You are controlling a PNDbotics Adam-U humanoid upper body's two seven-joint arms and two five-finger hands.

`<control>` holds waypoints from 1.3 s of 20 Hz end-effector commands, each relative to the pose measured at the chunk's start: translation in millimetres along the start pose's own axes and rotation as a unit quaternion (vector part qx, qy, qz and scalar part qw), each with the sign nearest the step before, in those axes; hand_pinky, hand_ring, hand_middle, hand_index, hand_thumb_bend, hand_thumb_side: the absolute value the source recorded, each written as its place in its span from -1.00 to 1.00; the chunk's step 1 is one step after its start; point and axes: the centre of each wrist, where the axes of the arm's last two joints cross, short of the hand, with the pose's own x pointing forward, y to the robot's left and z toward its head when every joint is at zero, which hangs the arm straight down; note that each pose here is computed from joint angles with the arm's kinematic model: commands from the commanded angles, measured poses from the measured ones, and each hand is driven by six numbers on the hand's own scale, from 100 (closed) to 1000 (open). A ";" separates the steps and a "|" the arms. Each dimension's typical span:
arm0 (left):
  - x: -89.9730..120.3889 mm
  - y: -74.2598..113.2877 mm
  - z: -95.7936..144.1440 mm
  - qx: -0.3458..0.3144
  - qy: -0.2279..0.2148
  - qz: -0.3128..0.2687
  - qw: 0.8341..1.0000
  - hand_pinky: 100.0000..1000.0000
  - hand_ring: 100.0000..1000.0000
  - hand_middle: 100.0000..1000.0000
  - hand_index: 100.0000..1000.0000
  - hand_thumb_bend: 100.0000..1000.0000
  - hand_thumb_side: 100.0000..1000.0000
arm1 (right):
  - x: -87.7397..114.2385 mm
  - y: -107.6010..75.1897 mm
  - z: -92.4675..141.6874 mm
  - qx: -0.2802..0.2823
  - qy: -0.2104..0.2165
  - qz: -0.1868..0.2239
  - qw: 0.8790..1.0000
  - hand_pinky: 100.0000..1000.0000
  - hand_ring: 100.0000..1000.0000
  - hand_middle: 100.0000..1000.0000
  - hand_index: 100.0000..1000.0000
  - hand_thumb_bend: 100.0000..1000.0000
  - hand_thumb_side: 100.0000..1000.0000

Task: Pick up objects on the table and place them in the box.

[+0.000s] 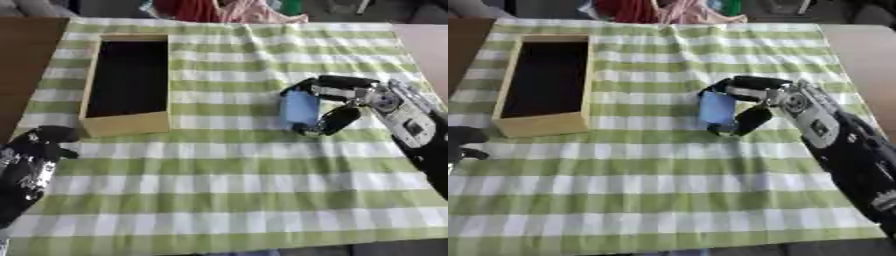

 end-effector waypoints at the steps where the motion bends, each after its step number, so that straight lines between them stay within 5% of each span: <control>1: 6.4 1.9 -3.6 -0.003 -0.014 -0.007 1.000 0.24 0.50 0.34 0.37 -1.00 0.00 | -0.7 -13.4 7.4 -0.040 0.006 0.022 0.999 0.35 0.74 -0.32 0.74 -0.97 -0.53; 8: 6.0 2.0 -3.1 -0.003 -0.013 -0.007 1.000 0.25 0.50 0.34 0.38 -1.00 0.00 | 9.0 -29.1 13.7 -0.101 -0.012 0.045 0.994 0.32 0.70 -0.42 0.65 -1.00 -0.62; 16: 5.3 1.4 -2.2 -0.009 -0.011 -0.006 1.000 0.25 0.50 0.34 0.37 -1.00 0.00 | 36.0 -76.6 25.0 -0.148 -0.049 0.095 0.983 0.35 0.68 -0.40 0.68 -1.00 -0.70; 26: 9.5 -11.3 -15.0 -0.061 -0.031 0.009 0.998 0.25 0.50 0.35 0.37 -1.00 0.01 | 62.3 -126.1 -3.7 -0.198 -0.087 0.114 0.970 0.36 0.67 -0.40 0.70 -1.00 -0.75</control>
